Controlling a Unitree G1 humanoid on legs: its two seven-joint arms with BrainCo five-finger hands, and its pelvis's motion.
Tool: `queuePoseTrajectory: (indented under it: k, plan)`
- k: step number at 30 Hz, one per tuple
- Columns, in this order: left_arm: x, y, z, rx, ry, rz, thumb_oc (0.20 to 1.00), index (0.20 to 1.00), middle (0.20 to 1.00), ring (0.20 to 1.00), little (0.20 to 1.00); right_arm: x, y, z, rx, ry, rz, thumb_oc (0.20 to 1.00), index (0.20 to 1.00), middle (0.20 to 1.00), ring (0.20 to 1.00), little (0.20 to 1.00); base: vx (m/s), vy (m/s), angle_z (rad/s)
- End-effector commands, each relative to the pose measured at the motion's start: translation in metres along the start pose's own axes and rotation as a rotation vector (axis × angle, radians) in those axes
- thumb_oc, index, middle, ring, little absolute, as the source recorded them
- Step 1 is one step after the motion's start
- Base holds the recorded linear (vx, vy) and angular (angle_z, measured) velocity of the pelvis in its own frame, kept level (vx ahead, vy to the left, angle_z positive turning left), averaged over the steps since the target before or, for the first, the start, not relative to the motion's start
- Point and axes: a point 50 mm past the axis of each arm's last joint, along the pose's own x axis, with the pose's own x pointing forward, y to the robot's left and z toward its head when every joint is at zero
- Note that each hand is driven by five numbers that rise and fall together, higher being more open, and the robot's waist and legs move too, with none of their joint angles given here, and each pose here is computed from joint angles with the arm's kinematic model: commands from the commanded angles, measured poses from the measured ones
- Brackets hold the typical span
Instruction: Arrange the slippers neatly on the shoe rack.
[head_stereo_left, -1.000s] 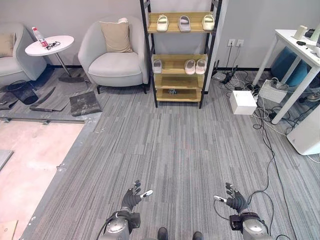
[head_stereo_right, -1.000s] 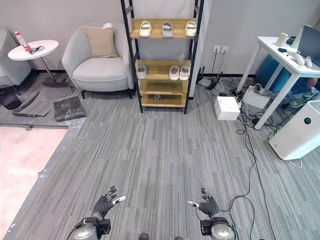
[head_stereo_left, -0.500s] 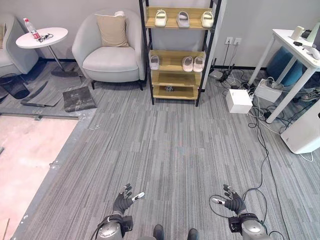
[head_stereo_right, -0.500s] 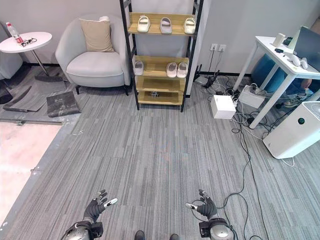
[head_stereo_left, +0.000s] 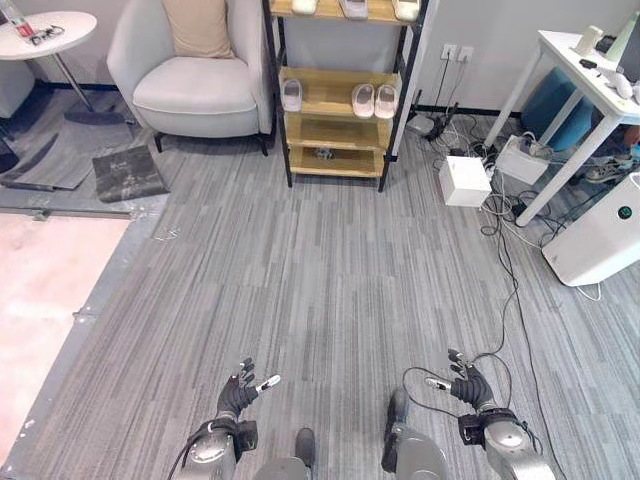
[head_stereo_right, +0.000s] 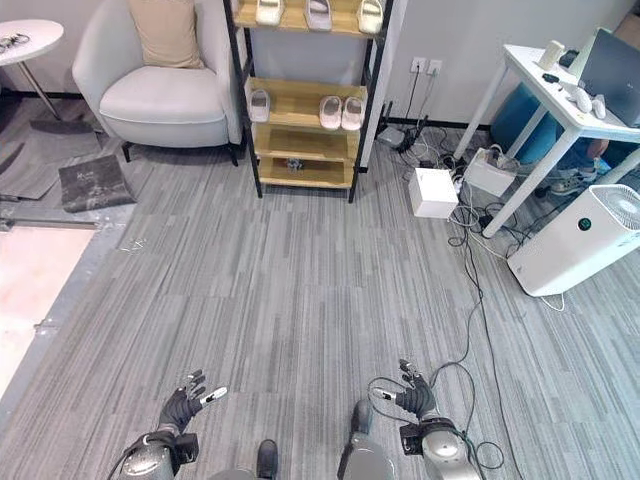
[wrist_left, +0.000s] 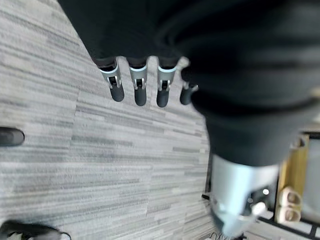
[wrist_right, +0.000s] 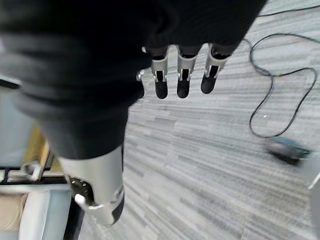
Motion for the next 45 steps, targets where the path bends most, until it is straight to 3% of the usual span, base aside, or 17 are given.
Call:
queuePoseTrajectory:
  k: [1,15,32,45]
  plan:
    - [0.007,-0.005,0.034,0.045,-0.156,-0.027,1.0,1.0,1.0,1.0,1.0,0.002,-0.014,0.017,-0.012,-0.087,-0.041,1.0,1.0,1.0,1.0,1.0,0.38,-0.103,0.51]
    - [0.01,-0.013,0.032,-0.012,-0.141,-0.047,1.0,1.0,1.0,1.0,1.0,0.002,-0.022,0.006,0.052,-0.041,-0.054,1.0,1.0,1.0,1.0,1.0,0.29,-0.111,0.06]
    - [0.007,0.001,0.017,0.073,-0.074,-0.009,1.0,1.0,1.0,1.0,1.0,0.007,0.008,0.008,0.035,-0.03,0.042,1.0,1.0,1.0,1.0,1.0,0.34,0.154,-0.15]
    - [0.013,-0.017,0.038,0.085,-0.147,-0.083,1.0,1.0,1.0,1.0,1.0,0.004,0.007,0.002,0.05,-0.005,0.019,1.0,1.0,1.0,1.0,1.0,0.34,0.042,0.09]
